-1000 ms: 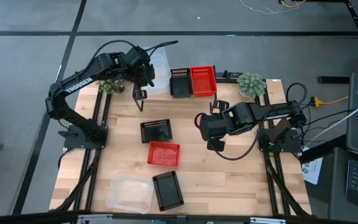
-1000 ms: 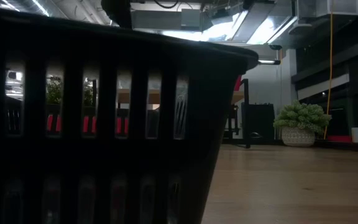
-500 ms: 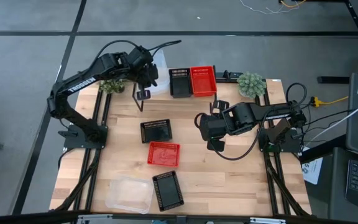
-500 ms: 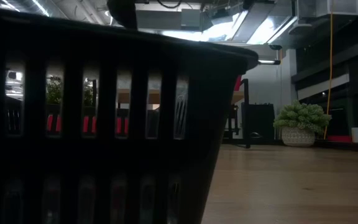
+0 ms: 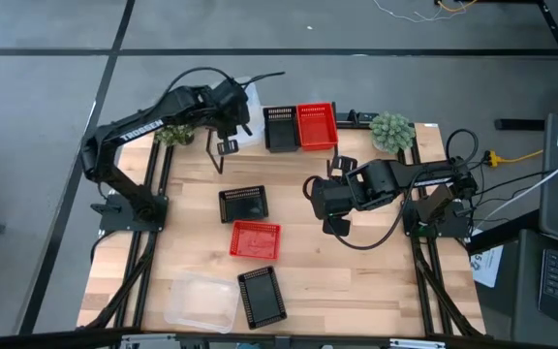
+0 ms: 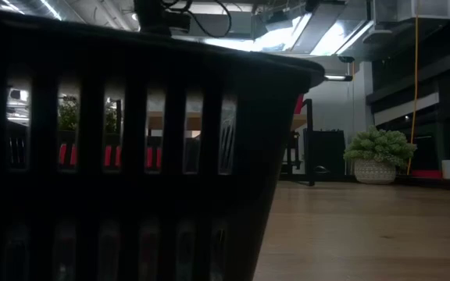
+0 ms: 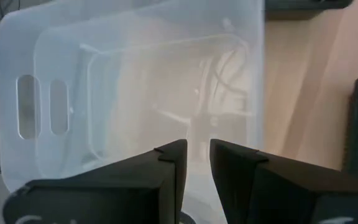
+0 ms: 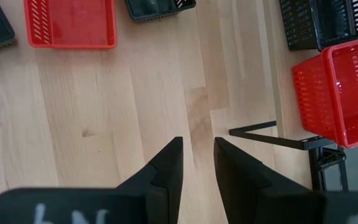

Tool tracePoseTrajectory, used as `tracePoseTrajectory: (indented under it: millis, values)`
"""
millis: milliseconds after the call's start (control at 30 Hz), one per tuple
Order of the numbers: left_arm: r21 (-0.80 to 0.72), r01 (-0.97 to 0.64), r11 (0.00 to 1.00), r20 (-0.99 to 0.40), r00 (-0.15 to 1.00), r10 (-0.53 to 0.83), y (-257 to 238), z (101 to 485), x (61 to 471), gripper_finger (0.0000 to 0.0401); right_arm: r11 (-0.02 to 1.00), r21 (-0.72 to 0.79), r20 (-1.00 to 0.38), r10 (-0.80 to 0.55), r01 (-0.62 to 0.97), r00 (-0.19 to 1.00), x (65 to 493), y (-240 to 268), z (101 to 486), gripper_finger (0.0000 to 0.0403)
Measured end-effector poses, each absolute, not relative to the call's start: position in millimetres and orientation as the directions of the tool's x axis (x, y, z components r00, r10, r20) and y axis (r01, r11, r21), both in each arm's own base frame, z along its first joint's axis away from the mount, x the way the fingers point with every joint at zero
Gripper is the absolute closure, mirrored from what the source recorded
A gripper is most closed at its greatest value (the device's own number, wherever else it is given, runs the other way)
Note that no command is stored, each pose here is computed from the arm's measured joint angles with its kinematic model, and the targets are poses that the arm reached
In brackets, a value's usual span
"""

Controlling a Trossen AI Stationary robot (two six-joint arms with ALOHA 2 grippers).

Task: Stack baskets on shelf by color
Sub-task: Stack the right transparent bin on top of the transparent bin on the shelf, then adjust the black bin on the shelf

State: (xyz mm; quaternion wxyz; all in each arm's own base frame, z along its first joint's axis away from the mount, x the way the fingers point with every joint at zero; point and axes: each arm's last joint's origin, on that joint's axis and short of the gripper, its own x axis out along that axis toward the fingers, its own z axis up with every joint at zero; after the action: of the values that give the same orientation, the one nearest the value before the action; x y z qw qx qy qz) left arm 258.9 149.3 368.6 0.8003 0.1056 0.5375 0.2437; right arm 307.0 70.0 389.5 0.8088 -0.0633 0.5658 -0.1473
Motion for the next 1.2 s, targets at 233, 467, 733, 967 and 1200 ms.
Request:
tracePoseTrajectory:
  millis: [233,467,733,967,1200]
  values:
    - [0.450,-0.257,0.855,-0.838,0.211,0.504,145.3,366.1,249.7,0.0338,0.949,-0.271,-0.897,-0.310,0.163,0.316,307.1,70.0,389.4,0.0313]
    - [0.474,-0.253,0.843,-0.849,0.121,0.514,143.0,363.7,242.6,0.0338,0.949,-0.271,-0.897,-0.310,0.163,0.316,307.1,70.0,389.4,0.0313]
    - [0.487,-0.267,0.832,-0.840,0.119,0.530,143.2,365.2,241.8,0.0338,0.950,-0.277,-0.897,-0.310,0.148,0.316,307.1,70.0,389.4,0.0313]
    - [0.511,-0.309,0.802,-0.758,0.277,0.590,129.1,388.1,239.7,0.0338,0.950,-0.278,-0.897,-0.310,0.145,0.316,307.1,70.1,389.4,0.0313]
    - [0.478,-0.392,0.786,-0.651,0.443,0.616,99.5,418.2,225.8,0.0338,0.950,-0.280,-0.896,-0.311,0.140,0.317,307.2,70.0,389.4,0.0313]
